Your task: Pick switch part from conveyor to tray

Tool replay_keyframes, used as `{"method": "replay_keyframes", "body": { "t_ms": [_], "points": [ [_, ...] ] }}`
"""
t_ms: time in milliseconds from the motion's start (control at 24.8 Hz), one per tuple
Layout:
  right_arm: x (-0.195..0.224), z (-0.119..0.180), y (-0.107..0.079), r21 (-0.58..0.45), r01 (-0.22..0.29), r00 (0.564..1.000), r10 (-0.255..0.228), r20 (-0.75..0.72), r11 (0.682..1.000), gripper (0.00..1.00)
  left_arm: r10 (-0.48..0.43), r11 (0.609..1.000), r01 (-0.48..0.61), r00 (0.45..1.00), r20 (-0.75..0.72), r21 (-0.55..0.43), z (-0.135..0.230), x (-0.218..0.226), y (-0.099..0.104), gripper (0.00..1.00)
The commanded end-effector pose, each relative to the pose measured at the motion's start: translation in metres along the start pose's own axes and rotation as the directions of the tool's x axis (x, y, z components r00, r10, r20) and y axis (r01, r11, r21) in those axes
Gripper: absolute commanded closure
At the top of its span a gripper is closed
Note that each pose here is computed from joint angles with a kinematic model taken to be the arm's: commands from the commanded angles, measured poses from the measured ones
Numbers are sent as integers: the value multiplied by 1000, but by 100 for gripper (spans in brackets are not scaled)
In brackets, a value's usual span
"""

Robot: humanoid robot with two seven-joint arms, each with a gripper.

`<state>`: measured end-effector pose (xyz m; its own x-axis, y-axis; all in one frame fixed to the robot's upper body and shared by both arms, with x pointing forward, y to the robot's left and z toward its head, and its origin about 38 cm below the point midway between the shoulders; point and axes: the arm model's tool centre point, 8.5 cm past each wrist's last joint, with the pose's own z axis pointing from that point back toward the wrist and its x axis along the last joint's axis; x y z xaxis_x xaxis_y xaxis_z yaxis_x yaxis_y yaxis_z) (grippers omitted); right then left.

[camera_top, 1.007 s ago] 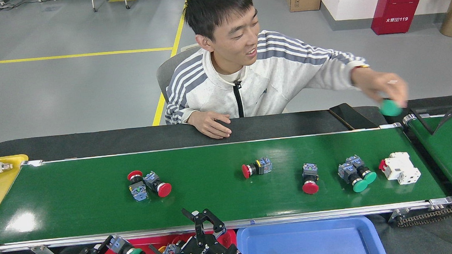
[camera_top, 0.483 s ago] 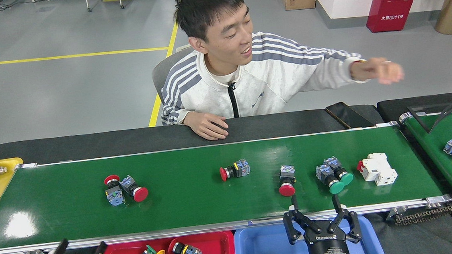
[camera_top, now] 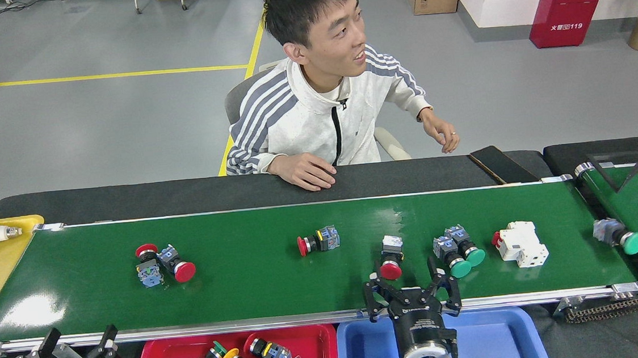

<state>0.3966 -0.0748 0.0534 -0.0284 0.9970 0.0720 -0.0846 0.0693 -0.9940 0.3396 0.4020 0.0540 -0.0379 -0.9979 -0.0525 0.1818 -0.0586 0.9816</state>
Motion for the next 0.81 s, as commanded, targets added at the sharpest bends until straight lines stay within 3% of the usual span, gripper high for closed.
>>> {"method": "replay_keyframes", "body": {
  "t_ms": [0, 161, 242, 443, 564, 644, 765],
  "points": [
    [10, -10, -4, 35, -5, 1000, 4, 25, 999, 0, -16, 1000, 16, 1000, -10, -6, -27, -4, 9, 0],
    [14, -26, -6, 103, 51, 998, -55, 34, 993, 2, -16, 1000, 16, 1000, 17, -10, -61, 6, 21, 0],
    [19, -29, -5, 113, 40, 998, -45, 48, 993, 5, -30, 999, 30, 999, 38, -22, -65, 11, 20, 0],
    [29, -28, 1, 167, 12, 994, -30, 108, 986, 59, -19, 998, 22, 998, 56, -59, -71, 19, 8, 0],
    [37, -26, 0, 165, 2, 986, -30, 166, 986, 83, 4, 997, -3, 1000, 12, -80, -82, 9, 6, 0],
    [42, -25, -3, 152, -1, 982, -27, 184, 988, 90, -3, 995, 2, 1000, -11, -98, -84, -6, 5, 0],
    [65, -14, -19, 97, -12, 961, -15, 275, 995, 93, -8, 992, -1, 998, -65, -129, -85, -28, 1, 1]
  ]
}}
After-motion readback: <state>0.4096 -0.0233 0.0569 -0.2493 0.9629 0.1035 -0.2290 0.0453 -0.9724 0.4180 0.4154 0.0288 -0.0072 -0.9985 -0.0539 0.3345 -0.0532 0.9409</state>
